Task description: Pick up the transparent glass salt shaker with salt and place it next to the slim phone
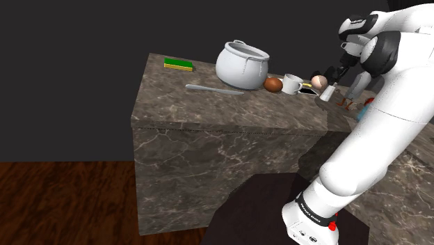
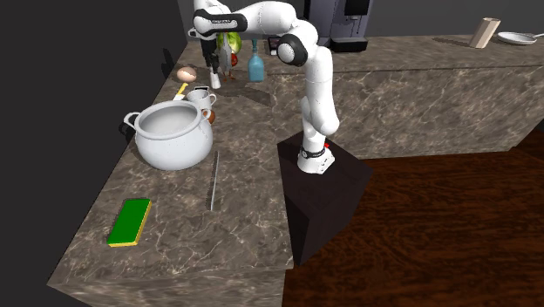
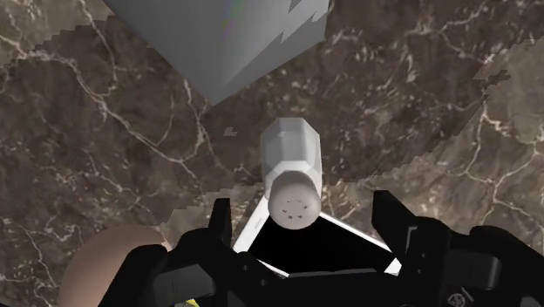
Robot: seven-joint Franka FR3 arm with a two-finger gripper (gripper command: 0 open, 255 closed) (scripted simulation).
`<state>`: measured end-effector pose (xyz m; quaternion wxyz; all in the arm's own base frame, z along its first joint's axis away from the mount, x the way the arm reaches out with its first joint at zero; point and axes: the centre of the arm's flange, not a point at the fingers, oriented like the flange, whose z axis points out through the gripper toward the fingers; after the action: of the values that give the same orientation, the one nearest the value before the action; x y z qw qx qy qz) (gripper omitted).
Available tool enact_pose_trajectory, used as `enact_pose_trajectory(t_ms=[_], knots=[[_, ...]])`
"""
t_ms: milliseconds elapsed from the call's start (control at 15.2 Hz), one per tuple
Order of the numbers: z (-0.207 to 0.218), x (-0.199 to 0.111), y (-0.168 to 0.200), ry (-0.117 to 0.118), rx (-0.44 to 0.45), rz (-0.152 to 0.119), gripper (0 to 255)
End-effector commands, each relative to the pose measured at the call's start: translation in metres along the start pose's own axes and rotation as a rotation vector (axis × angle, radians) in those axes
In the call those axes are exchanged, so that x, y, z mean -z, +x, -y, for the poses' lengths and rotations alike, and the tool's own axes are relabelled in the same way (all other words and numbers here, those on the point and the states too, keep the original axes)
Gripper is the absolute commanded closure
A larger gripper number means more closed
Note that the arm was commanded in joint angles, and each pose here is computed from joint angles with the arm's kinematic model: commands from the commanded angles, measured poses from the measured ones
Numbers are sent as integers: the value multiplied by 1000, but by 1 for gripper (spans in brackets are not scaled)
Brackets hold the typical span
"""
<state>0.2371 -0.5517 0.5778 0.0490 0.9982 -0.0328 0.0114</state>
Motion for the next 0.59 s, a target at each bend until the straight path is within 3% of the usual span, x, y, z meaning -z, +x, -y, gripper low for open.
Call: enact_pose_trajectory(t_ms=[0, 132, 396, 528], knots=[[0, 0, 0, 0, 0, 0, 0], [0, 0, 0, 0, 0, 0, 0], [0, 50, 0, 0, 0, 0, 0], [0, 50, 0, 0, 0, 0, 0]])
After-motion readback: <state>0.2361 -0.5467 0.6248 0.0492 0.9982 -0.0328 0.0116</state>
